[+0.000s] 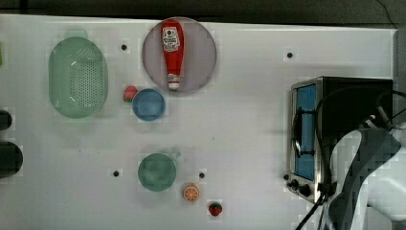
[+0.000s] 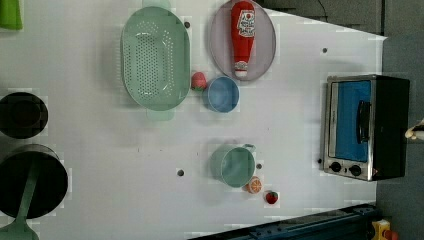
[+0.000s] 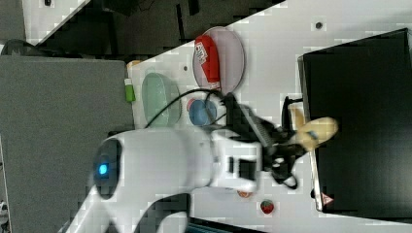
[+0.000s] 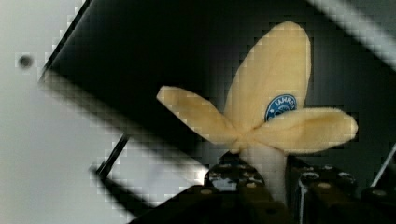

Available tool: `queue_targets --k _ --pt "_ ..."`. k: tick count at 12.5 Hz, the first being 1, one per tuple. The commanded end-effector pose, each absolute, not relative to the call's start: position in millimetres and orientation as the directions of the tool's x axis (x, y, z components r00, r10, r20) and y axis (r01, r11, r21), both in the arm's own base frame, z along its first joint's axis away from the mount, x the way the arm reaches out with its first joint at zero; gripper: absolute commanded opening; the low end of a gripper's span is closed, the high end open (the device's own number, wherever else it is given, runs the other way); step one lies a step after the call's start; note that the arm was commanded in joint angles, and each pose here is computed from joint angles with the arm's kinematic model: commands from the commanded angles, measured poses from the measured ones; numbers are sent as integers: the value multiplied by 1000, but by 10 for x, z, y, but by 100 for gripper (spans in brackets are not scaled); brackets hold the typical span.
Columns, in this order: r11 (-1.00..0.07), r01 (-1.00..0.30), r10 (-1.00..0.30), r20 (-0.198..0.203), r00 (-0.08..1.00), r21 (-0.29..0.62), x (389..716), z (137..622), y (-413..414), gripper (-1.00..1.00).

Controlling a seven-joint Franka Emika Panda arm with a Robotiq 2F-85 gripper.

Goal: Pick banana from table and place on oven.

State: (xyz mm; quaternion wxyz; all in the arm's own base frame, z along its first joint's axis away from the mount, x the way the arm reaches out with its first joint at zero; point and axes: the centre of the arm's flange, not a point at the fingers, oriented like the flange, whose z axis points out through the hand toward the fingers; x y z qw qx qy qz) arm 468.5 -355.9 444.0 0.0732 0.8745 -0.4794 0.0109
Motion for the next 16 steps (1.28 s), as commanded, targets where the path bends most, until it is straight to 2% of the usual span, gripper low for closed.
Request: queue_targets --k 1,3,5,7,8,9,10,11,13,14,16 --pt "-725 -672 -666 98 740 152 4851 4306 -3637 -51" --pt "-735 -656 -655 71 753 173 4873 4115 -3666 -9" --pt "-733 -659 -658 66 750 169 4894 4063 -3661 36" --pt "-733 -660 -658 79 749 165 4895 4146 -3681 81" --pt "-742 -651 -643 107 758 158 4909 4327 -3701 100" --pt "-763 -628 -613 137 778 153 4929 4579 -3702 100" --pt "-785 -602 -584 148 798 150 4934 4838 -3676 100" --pt "-814 -565 -551 125 825 137 4941 5073 -3552 100" --pt "-844 -527 -527 32 849 99 4946 5423 -3121 100" --pt "-830 -552 -554 5 833 82 4974 5571 -2837 100" --pt "-759 -649 -649 12 760 59 5087 5796 -2208 100"
